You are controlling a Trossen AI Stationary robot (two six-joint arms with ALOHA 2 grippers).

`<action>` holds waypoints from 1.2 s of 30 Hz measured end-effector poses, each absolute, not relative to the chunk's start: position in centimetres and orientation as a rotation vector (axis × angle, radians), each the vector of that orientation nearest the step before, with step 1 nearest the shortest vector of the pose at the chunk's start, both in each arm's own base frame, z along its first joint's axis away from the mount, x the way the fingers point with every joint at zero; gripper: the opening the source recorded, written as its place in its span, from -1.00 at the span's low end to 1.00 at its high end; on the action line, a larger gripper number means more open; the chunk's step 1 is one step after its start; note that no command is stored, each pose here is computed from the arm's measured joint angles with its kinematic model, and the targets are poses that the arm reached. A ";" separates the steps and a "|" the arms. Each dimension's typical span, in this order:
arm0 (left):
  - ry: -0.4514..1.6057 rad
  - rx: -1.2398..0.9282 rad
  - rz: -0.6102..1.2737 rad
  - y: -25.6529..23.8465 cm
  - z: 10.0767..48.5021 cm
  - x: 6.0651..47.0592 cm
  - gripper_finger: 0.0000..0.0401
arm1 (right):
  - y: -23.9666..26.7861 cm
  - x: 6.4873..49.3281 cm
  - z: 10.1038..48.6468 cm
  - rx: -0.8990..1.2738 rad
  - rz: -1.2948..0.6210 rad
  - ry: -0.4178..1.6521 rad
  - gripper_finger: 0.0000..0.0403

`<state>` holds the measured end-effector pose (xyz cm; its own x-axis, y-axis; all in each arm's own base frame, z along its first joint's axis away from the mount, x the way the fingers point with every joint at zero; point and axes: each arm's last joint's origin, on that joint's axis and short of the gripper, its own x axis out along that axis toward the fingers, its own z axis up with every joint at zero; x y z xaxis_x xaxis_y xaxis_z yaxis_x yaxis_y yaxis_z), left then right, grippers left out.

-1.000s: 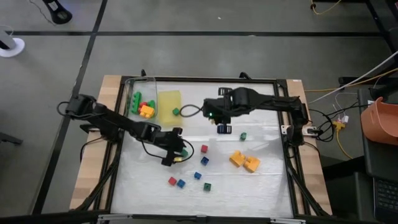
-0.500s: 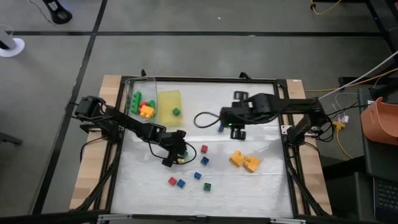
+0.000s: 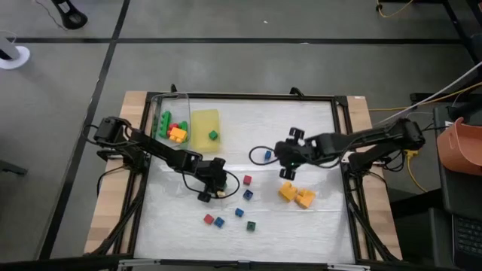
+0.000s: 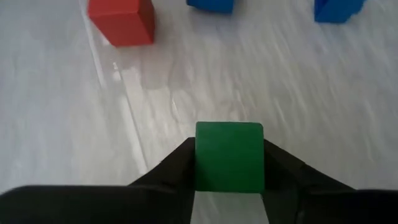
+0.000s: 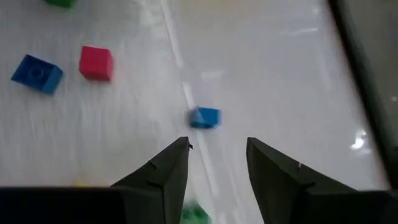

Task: Sort blocks by size
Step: Put the small green game piece into the yellow bin

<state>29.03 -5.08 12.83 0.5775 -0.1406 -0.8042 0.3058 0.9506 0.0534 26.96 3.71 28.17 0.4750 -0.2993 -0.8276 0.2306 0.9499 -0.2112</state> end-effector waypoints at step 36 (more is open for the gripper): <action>0.839 0.050 0.588 7.7 23.5 23.3 0.01 | 2.8 28.6 20.9 0.024 -0.361 0.837 -0.20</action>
